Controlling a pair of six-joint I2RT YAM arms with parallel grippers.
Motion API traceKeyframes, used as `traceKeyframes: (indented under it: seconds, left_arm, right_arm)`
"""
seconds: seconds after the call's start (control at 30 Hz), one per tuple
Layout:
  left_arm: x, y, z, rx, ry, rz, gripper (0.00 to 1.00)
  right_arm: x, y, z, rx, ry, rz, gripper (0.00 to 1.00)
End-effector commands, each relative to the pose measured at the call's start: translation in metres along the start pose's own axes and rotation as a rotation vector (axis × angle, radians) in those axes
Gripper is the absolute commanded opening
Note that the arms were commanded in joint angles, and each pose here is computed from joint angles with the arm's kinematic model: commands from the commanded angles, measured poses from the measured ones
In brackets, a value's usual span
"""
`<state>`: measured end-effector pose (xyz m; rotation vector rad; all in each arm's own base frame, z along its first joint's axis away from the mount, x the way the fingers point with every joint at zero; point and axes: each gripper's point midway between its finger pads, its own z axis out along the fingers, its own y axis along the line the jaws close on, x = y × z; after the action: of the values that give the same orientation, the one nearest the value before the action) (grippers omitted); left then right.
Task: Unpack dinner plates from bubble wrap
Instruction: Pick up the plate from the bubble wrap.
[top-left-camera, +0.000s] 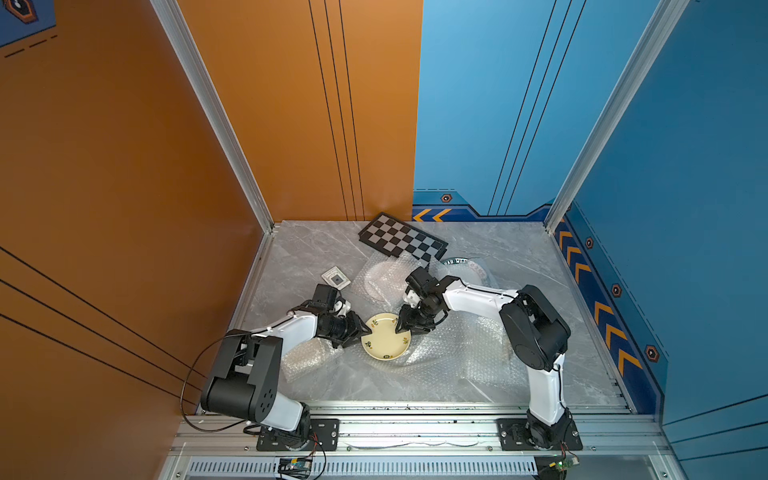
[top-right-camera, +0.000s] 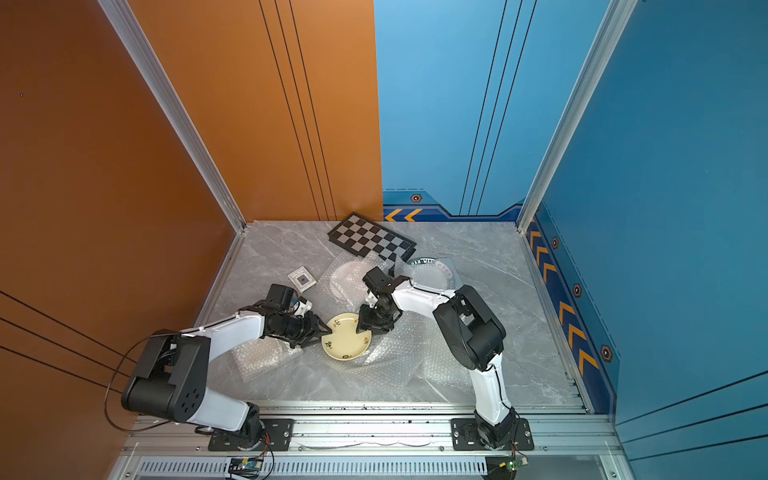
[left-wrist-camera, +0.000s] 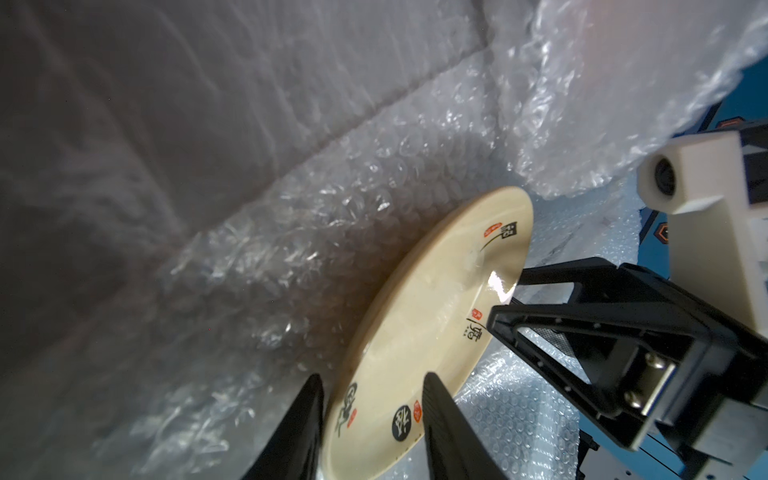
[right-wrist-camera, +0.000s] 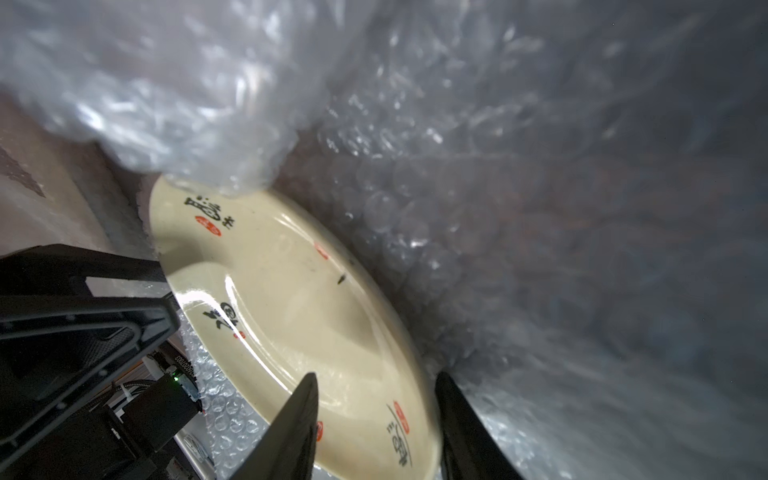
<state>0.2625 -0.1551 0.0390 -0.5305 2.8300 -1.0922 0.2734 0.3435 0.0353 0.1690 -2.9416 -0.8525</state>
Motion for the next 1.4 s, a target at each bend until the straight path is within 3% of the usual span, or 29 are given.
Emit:
traceKeyframes:
  seconds: [0.0,0.6,0.83,1.1,1.37]
  left_arm:
    - [-0.002,-0.003,0.004,0.003,-0.004,0.013,0.38]
    - [0.0,-0.004,0.007,0.003,-0.003,0.013,0.33]
    - [-0.002,-0.012,0.006,0.033,-0.01,0.003,0.17]
    - [-0.008,-0.024,-0.004,0.063,-0.04,0.004,0.09]
    - [-0.012,-0.035,-0.023,0.078,-0.07,0.018,0.07]
  right_arm:
    - [0.003,0.011,0.01,-0.052,0.013,-0.022,0.47]
    - [0.002,0.009,-0.005,-0.051,-0.051,-0.032,0.24]
    - [0.002,0.009,-0.008,-0.049,-0.061,-0.03,0.25]
    - [0.003,0.007,-0.01,-0.042,-0.068,-0.027,0.26]
    - [0.0,0.005,-0.022,-0.046,-0.096,-0.017,0.37]
